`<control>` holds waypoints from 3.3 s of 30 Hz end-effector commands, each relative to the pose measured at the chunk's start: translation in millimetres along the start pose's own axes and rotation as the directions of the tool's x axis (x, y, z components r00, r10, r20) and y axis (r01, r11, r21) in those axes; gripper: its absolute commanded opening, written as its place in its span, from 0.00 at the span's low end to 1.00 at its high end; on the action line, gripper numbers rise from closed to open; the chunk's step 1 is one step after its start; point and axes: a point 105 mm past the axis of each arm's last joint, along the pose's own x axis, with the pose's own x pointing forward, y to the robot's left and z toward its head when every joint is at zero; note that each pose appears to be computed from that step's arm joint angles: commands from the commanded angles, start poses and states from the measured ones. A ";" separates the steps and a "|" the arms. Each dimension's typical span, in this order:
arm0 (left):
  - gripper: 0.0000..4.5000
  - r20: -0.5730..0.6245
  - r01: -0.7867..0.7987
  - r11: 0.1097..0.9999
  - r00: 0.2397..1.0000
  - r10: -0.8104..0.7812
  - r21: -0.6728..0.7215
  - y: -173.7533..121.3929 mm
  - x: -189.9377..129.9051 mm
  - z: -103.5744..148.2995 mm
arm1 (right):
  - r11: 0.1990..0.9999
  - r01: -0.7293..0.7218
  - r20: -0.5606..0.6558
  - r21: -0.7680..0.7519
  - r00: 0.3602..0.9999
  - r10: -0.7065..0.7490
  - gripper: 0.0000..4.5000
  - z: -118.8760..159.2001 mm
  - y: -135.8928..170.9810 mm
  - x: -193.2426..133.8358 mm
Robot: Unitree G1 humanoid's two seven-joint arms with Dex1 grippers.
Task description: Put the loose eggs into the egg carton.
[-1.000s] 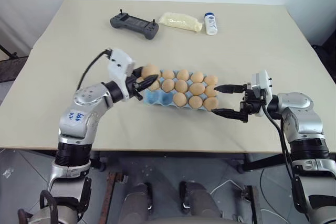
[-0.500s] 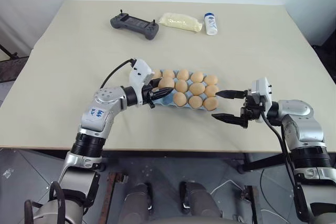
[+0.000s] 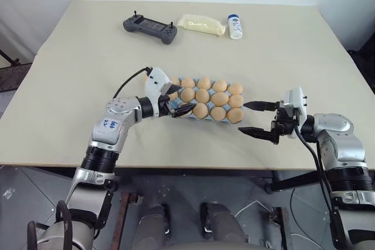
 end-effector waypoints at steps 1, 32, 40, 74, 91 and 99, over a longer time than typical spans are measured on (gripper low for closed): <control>1.00 0.157 -0.154 0.984 0.978 0.138 0.094 21.6 -23.9 42.5 | 0.999 0.004 0.025 -0.051 1.000 -0.003 1.00 15.4 -5.0 -2.9; 1.00 0.023 -0.553 0.832 0.832 0.554 -0.050 57.8 -89.7 -2.9 | 0.997 -0.062 0.011 -0.044 0.998 0.063 1.00 15.6 -11.7 12.5; 1.00 0.043 -0.498 0.864 0.864 0.502 -0.071 87.4 -37.7 -9.0 | 0.998 -0.035 -0.002 -0.043 0.999 0.035 1.00 13.5 -9.4 2.9; 1.00 -0.208 -0.470 0.876 0.873 0.442 -0.111 97.7 31.2 -36.2 | 0.999 0.001 0.014 -0.048 1.000 0.000 1.00 15.0 -3.6 -3.3; 0.40 -0.247 -0.494 0.861 0.855 0.455 -0.123 100.3 23.0 -46.3 | 0.997 0.044 0.089 -0.064 0.995 -0.038 1.00 26.1 -12.1 -2.3; 0.29 -0.222 -0.527 0.843 0.839 0.496 -0.108 111.4 13.0 -35.9 | 0.997 0.054 0.118 -0.059 0.992 -0.047 1.00 30.0 -15.0 -0.7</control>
